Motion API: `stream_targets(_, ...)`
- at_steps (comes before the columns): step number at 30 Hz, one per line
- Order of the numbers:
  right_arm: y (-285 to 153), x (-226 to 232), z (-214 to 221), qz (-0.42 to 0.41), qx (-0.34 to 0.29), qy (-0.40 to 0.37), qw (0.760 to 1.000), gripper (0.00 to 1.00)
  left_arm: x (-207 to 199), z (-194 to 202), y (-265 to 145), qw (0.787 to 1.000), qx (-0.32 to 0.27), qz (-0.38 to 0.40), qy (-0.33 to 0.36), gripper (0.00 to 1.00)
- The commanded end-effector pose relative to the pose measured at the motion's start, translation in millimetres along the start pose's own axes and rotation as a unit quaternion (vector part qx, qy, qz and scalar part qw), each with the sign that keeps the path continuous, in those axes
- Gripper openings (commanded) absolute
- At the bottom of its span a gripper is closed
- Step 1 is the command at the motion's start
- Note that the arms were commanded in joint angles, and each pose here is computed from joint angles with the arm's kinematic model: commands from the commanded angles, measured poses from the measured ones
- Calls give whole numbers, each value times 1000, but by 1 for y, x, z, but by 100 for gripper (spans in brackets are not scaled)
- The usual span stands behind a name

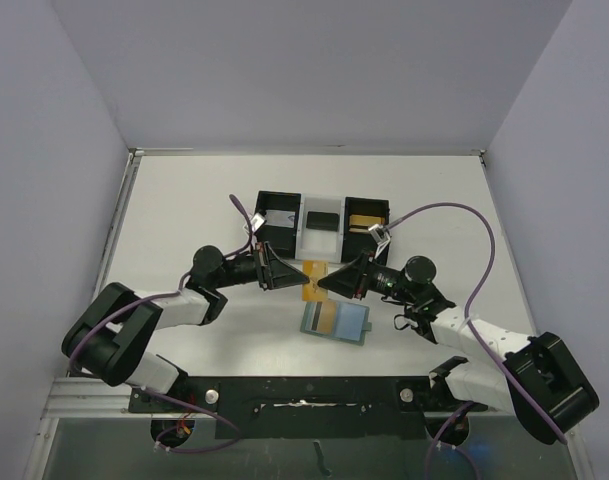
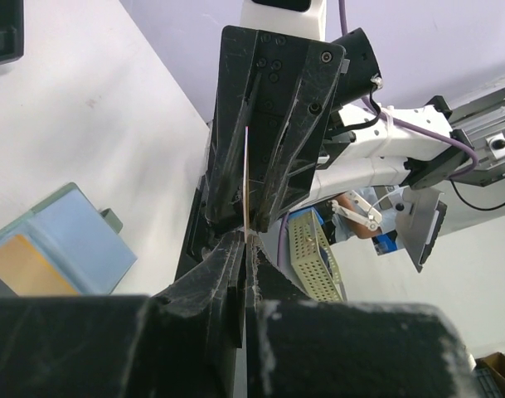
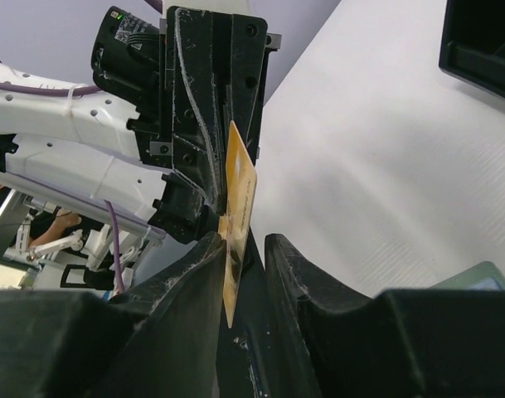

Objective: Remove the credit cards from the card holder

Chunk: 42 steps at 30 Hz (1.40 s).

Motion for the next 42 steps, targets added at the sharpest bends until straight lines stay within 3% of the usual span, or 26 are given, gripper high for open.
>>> stream_targets(1, 9, 27, -17, -46, -10, -32, 998, 24, -16, -3, 5, 999, 0, 38, 35, 0)
stream_targets(6, 14, 30, -16, -50, 2, -35, 998, 15, -18, -1, 7, 998, -2, 44, 34, 0)
stream_targets(10, 12, 28, -14, -40, 4, -37, 999, 0, -18, -1, 5, 998, -4, 43, 34, 0)
stream_targets(14, 9, 25, -16, -14, -3, -44, 999, 0, -18, -2, 5, 998, -7, 38, 39, 0)
stream_targets(18, 5, 25, -20, 5, -10, -58, 998, 0, -13, -1, 4, 999, -6, 15, 47, 43)
stream_targets(20, 3, 21, -22, 29, -10, -67, 997, 0, -9, -2, 3, 998, -6, -6, 55, 60)
stream_targets(22, 0, 17, -27, 62, -16, -78, 995, 0, -3, -3, 0, 996, 0, -37, 81, 65)
stream_targets(26, -14, 11, -50, 153, -56, -124, 979, 0, 12, -11, -14, 981, -13, -147, 126, 67)
stream_targets(30, -37, -5, -75, 261, -108, -191, 940, 0, 21, -35, -41, 937, -49, -281, 203, 68)
stream_targets(34, -56, -20, -99, 363, -126, -272, 882, 0, 16, -53, -64, 902, -86, -362, 221, 69)
stream_targets(37, -63, -25, -116, 425, -113, -336, 833, 0, -2, -70, -70, 884, -95, -381, 255, 70)
stream_targets(39, -65, -30, -125, 462, -98, -380, 795, 0, 0, -77, -80, 859, -93, -412, 290, 70)
stream_targets(42, -47, -34, -125, 484, -17, -480, 731, 0, 9, -83, -95, 830, -102, -461, 297, 71)
Point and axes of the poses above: each gripper's point midway between its finger pads, its own y axis out along the fingers, its own x axis along the line the jaws close on, z = x × y, the point moved 3 cm from there along -y, back along the fingers, and after that the axes turned 3 degrees about y, right-handed, at the moved point
